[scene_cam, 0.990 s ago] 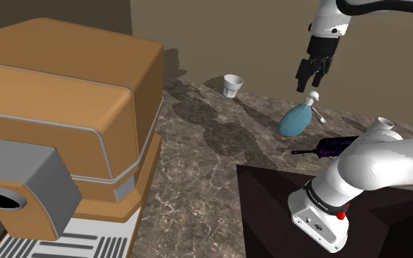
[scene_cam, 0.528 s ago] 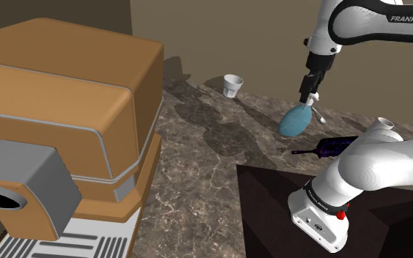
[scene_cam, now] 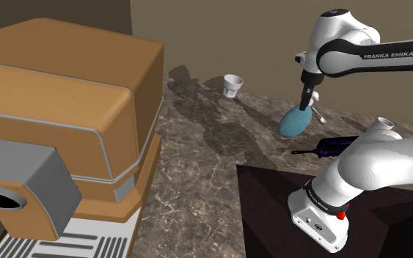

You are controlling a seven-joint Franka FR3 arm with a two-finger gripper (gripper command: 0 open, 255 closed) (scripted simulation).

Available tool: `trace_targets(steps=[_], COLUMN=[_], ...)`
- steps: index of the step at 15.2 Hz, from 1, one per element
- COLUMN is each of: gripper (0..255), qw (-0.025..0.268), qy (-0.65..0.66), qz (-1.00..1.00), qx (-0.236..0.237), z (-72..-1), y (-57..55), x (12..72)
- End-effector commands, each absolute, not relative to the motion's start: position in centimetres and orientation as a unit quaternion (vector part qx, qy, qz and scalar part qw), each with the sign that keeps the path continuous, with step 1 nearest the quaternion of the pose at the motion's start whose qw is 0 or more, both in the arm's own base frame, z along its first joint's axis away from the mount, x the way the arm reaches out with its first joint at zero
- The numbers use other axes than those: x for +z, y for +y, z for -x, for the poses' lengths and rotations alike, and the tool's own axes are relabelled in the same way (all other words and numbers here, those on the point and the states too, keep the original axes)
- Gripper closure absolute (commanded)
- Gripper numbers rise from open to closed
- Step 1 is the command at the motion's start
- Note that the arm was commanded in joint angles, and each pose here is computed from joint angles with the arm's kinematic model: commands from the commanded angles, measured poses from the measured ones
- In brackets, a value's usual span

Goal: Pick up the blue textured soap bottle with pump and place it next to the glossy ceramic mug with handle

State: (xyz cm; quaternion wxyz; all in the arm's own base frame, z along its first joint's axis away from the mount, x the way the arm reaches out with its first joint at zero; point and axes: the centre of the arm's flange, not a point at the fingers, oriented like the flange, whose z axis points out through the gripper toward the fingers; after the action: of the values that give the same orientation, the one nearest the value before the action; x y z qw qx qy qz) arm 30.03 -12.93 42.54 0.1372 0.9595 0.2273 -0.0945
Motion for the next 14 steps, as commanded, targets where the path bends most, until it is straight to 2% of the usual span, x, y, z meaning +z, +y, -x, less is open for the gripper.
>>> trace_targets(steps=[1,4,14], gripper=[0,0,0], qw=[0.156,0.181,0.183], qy=[0.270,0.327,0.332], qz=[-0.946,-0.924,-0.922], qx=[-0.090,-0.084,-0.083], z=[-30.1,-31.1,-31.0], y=[-14.4,-16.6,-18.4], x=[41.1,38.8,35.0])
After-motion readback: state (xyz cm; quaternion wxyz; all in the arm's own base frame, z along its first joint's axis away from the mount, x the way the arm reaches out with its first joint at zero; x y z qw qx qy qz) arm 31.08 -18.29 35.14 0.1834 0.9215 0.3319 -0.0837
